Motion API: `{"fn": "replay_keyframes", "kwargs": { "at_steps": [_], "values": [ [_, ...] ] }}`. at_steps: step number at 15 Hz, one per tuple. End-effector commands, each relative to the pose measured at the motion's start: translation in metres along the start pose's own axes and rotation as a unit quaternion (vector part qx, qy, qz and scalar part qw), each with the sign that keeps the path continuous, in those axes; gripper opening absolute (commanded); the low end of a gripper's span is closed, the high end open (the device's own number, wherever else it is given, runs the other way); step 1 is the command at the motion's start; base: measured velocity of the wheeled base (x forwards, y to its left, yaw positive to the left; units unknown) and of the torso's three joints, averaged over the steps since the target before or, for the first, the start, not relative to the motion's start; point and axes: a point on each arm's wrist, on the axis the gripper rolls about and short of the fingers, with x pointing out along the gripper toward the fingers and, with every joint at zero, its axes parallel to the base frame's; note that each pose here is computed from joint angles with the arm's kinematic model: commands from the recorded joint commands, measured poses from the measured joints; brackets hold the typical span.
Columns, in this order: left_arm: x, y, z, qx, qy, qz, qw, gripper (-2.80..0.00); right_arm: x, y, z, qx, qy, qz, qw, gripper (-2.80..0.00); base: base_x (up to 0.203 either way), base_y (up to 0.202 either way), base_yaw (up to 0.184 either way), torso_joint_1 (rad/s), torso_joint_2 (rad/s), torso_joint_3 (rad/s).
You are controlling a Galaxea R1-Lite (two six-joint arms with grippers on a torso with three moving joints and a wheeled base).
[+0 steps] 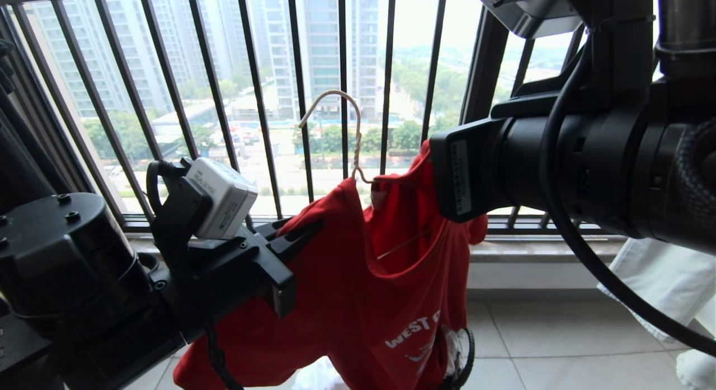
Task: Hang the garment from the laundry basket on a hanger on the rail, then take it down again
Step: Hang the clothes on the clothes rack
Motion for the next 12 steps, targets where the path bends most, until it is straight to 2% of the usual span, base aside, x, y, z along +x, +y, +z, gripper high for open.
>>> {"fn": "replay_keyframes", "kwargs": {
  "at_steps": [1, 6, 9, 12],
  "values": [
    [-0.001, -0.001, 0.000, -0.003, -0.003, -0.004, 1.0000, -2.80, 0.002, 0.012, -0.004, -0.009, 0.006, 0.013, 1.000, -2.80, 0.000, 0.000, 0.000, 0.000, 0.00, 0.000],
    [-0.003, -0.016, 0.008, -0.052, -0.030, -0.036, 0.9976, -2.80, -0.004, 0.019, -0.001, -0.006, -0.007, 0.034, 0.999, -2.80, 0.000, 0.000, 0.000, 0.000, 0.00, 0.000],
    [-0.001, -0.020, 0.010, -0.081, -0.033, -0.046, 0.9951, -2.80, -0.006, 0.025, -0.001, -0.006, -0.017, 0.045, 0.999, -2.80, 0.000, 0.000, 0.000, 0.000, 0.00, 0.000],
    [0.001, -0.023, 0.012, -0.093, -0.036, -0.050, 0.9937, -2.80, -0.007, 0.033, -0.003, -0.015, -0.015, 0.055, 0.998, -2.80, 0.000, 0.000, 0.000, 0.000, 0.00, 0.000]
  ]
}}
